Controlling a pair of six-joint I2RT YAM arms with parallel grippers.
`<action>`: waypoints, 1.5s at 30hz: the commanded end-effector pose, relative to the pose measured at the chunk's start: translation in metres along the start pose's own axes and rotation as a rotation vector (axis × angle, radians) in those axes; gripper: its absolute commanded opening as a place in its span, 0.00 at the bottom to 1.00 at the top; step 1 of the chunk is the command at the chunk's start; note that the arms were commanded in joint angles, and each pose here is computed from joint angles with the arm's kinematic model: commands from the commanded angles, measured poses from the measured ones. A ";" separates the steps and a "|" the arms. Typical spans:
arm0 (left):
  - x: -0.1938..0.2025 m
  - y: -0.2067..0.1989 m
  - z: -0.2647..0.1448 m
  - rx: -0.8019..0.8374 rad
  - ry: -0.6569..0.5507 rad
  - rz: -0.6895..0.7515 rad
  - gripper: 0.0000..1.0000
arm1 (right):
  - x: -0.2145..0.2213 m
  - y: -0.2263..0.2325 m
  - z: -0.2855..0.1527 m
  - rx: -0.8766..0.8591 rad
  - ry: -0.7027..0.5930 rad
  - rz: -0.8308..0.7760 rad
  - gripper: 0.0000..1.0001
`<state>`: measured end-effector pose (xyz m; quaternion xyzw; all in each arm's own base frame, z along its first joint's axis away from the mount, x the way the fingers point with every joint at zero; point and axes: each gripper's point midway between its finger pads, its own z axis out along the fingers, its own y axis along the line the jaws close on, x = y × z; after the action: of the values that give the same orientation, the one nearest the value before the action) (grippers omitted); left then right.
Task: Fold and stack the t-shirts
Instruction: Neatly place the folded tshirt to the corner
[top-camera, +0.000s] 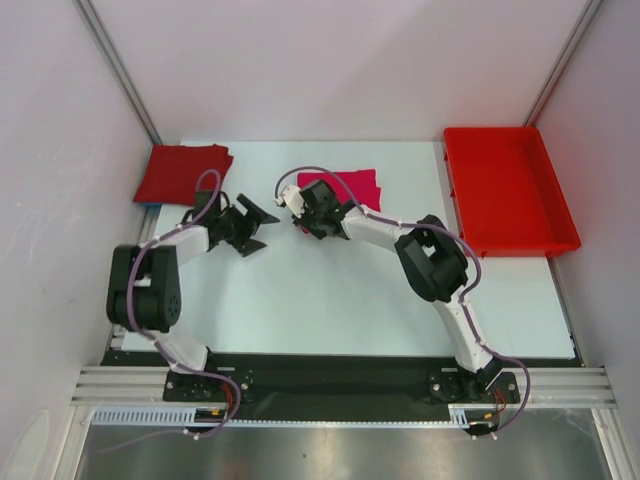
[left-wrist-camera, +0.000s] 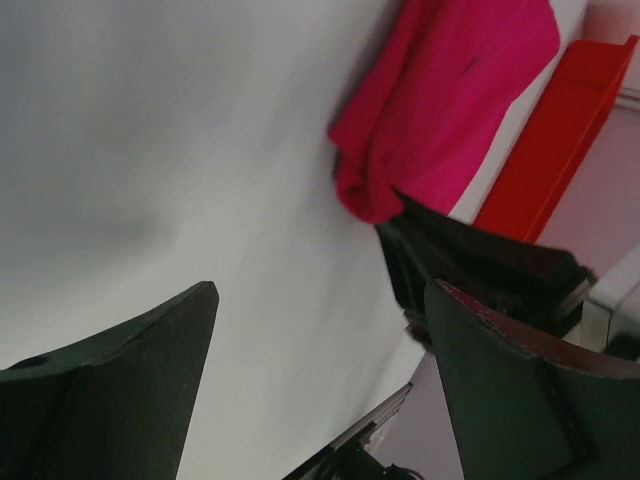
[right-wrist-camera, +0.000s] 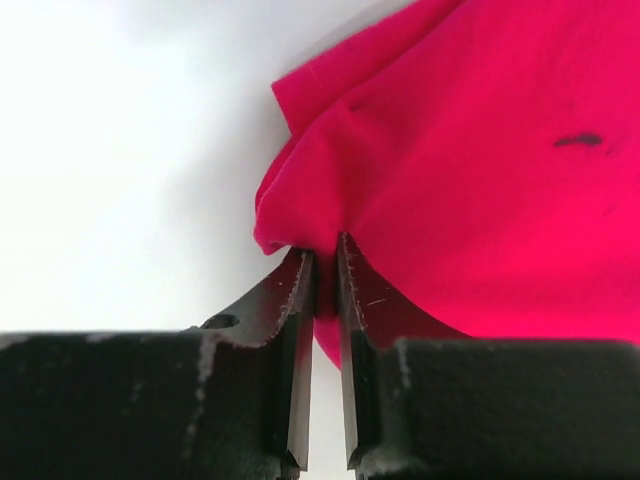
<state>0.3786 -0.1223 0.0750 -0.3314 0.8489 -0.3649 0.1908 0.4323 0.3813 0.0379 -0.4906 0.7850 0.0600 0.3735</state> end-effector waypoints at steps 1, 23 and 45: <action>-0.019 -0.066 0.020 0.217 -0.011 0.006 0.91 | -0.039 -0.006 -0.031 -0.039 -0.104 0.120 0.06; 0.005 -0.067 0.129 0.099 0.198 -0.182 1.00 | -0.074 -0.029 -0.065 -0.061 -0.226 0.234 0.04; -0.048 -0.102 0.155 0.038 0.085 0.301 0.00 | -0.016 -0.039 -0.147 -0.061 -0.161 0.504 0.73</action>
<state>0.5327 -0.2299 0.0339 -0.2554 0.8603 -0.4118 0.1586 0.3929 0.3400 0.1016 -0.3309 0.8542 0.1908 0.3528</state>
